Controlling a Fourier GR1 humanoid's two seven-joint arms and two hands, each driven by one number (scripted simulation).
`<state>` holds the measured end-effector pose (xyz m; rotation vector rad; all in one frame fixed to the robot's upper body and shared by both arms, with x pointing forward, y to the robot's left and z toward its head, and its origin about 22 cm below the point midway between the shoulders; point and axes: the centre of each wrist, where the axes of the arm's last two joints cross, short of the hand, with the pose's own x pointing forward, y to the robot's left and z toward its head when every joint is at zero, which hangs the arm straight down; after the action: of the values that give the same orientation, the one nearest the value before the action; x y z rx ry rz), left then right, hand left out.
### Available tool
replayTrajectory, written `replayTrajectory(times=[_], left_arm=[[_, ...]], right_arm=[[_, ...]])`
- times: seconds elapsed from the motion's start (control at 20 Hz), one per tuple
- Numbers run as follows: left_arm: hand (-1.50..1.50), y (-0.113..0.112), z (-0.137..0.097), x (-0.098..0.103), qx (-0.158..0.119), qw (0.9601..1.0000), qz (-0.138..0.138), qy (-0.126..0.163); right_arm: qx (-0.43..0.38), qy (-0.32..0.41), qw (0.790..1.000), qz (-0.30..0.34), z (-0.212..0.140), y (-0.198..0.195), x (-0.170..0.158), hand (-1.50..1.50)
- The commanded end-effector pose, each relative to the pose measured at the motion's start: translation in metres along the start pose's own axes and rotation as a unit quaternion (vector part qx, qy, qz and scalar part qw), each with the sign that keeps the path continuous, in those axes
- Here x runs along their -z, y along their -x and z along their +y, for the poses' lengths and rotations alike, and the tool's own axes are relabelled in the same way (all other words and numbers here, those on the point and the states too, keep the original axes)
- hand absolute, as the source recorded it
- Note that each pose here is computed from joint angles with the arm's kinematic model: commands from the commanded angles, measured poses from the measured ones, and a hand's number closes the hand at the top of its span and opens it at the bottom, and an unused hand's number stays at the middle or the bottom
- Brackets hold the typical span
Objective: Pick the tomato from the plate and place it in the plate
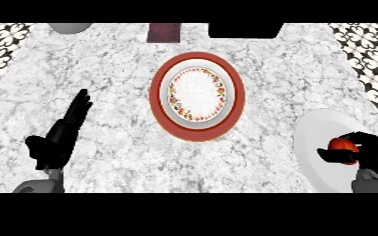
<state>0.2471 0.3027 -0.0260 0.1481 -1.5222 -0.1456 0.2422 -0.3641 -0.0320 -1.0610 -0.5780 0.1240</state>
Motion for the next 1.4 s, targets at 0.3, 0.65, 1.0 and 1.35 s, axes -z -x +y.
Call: replayTrajectory(times=[0.3,0.65,1.0,1.35], left_arm=[[0.00,-0.008,0.004,0.005,0.005,0.9998,0.005,-0.020],[0.00,-0.010,-0.004,-0.004,0.004,0.9999,0.008,-0.005],[0.00,-0.001,0.001,-0.004,-0.005,0.9999,0.002,-0.015],[0.00,-0.012,-0.004,0.017,0.005,1.0000,-0.005,-0.005]], right_arm=[[-0.088,0.005,0.965,-0.247,0.049,0.023,-0.129,1.50],[-0.051,0.070,0.949,-0.302,0.002,0.034,-0.208,1.50],[-0.001,0.144,0.924,-0.354,-0.047,0.015,-0.260,1.50],[0.025,0.188,0.900,-0.393,-0.066,-0.022,-0.293,1.50]])
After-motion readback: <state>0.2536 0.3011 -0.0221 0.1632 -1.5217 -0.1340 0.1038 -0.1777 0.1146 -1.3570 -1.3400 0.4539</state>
